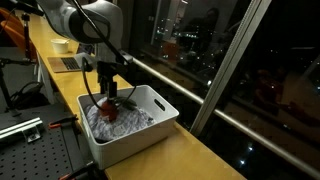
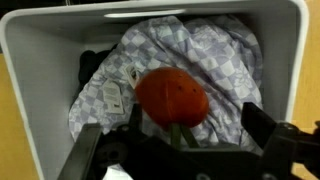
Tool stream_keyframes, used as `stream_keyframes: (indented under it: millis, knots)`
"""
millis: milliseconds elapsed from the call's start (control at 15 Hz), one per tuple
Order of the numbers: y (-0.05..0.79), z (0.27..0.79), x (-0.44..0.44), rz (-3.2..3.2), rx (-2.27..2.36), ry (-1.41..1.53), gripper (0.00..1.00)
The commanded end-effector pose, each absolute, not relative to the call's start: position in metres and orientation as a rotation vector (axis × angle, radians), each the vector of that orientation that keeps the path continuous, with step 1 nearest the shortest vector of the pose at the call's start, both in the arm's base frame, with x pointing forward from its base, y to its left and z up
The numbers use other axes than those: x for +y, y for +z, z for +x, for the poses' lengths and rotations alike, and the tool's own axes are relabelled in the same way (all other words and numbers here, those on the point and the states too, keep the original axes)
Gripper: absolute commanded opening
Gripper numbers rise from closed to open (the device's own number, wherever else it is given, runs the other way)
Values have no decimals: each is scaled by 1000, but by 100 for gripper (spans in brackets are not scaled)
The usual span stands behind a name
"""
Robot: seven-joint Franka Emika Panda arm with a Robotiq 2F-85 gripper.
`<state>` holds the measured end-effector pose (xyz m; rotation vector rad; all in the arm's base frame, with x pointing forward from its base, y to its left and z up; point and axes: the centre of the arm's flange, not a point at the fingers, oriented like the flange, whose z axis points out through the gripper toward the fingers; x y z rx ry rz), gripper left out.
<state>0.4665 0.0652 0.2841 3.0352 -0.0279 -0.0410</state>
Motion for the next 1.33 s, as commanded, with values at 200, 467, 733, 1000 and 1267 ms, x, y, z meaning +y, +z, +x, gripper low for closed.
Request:
stream_keyframes:
  millis: [200,467,733,1000,1267]
  knots:
    - [235,484,52,3046,-90,-107,100]
    - [217,483,44,3047,-123,-173,74]
    - [232,469,38,3044,-147,-178,44]
    - [307,445,47,3052,-156,-81,15]
    - [384,447,87,2973,-27,-19,5]
